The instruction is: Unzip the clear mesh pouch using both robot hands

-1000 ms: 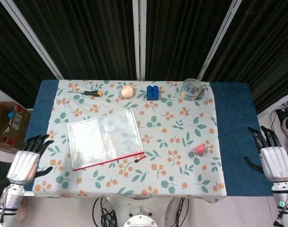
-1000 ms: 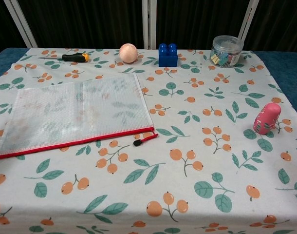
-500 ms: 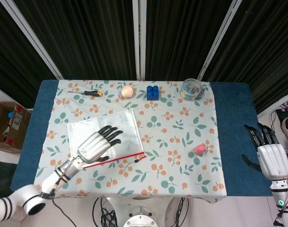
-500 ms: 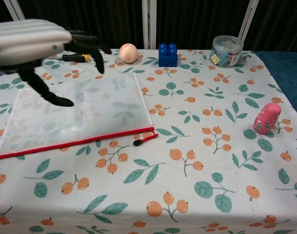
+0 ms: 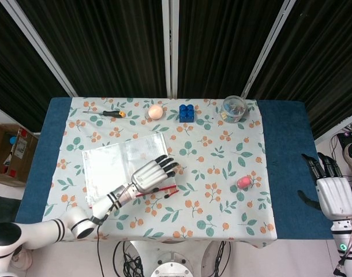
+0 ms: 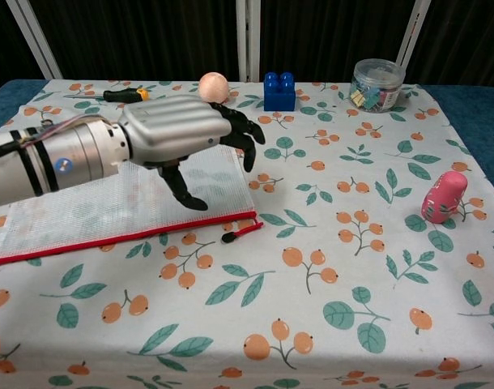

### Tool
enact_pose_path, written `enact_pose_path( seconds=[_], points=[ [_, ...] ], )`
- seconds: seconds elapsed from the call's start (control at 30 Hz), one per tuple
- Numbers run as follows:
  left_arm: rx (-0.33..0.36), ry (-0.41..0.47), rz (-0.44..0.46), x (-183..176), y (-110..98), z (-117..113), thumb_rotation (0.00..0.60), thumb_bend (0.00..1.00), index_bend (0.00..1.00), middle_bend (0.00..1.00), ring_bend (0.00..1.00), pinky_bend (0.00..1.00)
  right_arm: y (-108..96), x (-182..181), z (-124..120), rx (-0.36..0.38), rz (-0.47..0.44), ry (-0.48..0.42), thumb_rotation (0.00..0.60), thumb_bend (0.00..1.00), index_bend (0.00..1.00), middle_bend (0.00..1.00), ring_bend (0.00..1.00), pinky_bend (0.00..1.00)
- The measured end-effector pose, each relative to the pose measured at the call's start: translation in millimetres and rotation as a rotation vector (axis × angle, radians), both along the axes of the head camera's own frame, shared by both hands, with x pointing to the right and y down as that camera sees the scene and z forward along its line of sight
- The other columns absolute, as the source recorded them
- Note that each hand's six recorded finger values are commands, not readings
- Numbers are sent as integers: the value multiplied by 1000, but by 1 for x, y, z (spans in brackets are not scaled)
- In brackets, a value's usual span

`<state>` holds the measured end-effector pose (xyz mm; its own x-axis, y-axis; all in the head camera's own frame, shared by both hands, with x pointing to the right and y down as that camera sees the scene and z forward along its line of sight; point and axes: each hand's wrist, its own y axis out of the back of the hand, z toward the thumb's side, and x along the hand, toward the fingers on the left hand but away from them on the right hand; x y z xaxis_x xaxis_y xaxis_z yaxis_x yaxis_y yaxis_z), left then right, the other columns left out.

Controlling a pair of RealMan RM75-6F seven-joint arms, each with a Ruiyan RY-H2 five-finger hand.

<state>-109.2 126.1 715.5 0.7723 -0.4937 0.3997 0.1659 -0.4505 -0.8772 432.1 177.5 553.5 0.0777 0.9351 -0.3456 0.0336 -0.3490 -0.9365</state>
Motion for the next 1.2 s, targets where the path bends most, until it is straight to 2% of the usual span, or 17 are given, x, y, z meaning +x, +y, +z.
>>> enact_pose_path(
  seconds=[0.43, 0.83, 1.2],
  points=[
    [-8, 4, 36, 23, 11, 23, 600, 125, 356, 144, 103, 155, 2, 0, 2, -5, -3, -1, 600, 123, 63, 149, 12, 88],
    [-10, -42, 54, 31, 15, 38, 600, 125, 369, 145, 103, 155, 6, 5, 2, -7, 11, -2, 600, 120, 63, 149, 12, 88],
    [-84, -19, 91, 45, 33, 28, 600, 125, 423, 145, 103, 155, 7, 9, 4, -12, 18, -4, 600, 123, 63, 149, 12, 88]
  ],
)
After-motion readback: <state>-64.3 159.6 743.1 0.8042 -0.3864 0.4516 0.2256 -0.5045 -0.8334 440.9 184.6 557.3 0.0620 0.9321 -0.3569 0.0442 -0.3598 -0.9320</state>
